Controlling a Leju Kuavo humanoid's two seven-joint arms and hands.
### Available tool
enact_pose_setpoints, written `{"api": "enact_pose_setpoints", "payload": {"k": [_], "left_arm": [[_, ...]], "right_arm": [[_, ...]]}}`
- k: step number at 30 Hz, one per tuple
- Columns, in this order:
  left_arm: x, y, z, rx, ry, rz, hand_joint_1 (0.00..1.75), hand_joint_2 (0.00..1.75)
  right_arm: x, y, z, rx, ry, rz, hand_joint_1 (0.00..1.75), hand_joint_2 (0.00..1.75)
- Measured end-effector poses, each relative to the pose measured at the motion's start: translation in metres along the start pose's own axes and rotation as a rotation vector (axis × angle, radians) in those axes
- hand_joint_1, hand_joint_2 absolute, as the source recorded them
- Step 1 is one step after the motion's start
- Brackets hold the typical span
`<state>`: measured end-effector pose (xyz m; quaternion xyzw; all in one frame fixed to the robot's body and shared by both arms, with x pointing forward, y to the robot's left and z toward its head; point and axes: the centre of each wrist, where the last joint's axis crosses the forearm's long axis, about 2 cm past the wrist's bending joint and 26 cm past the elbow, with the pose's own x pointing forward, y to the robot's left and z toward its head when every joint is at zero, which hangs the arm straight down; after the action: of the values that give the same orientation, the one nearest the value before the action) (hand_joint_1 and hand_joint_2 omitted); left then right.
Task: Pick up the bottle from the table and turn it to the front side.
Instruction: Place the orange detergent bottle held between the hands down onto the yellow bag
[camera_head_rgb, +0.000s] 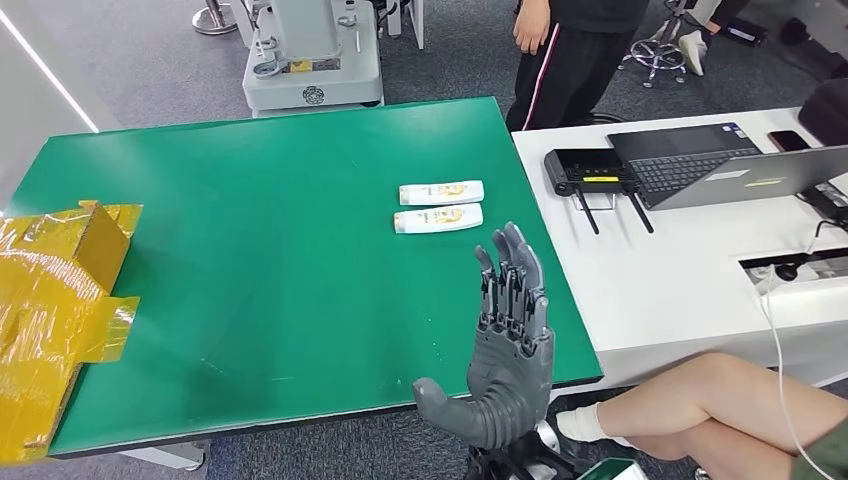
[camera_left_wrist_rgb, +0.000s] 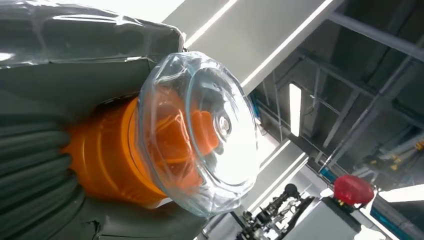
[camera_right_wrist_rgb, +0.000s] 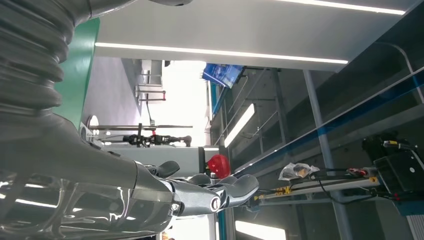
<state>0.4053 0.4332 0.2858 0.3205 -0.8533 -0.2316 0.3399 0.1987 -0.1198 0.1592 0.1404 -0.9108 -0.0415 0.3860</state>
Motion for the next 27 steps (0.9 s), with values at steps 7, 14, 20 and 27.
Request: {"api": "enact_pose_setpoints", "payload": {"k": [7,14,20,27], "left_arm": [[-0.015,0.027,0.000,-0.299,-0.003,-0.173,1.75,1.75],[-0.024,0.032,0.003,-0.512,0.016,-0.201,1.75,1.75],[-0.039,0.025,0.032,-0.714,0.047,-0.181,1.75,1.75],[-0.055,0.002,0.073,-0.808,0.083,-0.154,1.75,1.75]], "right_arm": [[0.002,-0.001,0.001,-0.007,-0.002,-0.007,0.00,1.75],[0.004,-0.002,0.001,0.002,-0.002,-0.033,0.00,1.75],[0.004,-0.002,0.003,0.022,0.006,-0.055,0.00,1.75],[0.005,-0.003,0.006,0.027,0.012,-0.063,0.00,1.75]]}}
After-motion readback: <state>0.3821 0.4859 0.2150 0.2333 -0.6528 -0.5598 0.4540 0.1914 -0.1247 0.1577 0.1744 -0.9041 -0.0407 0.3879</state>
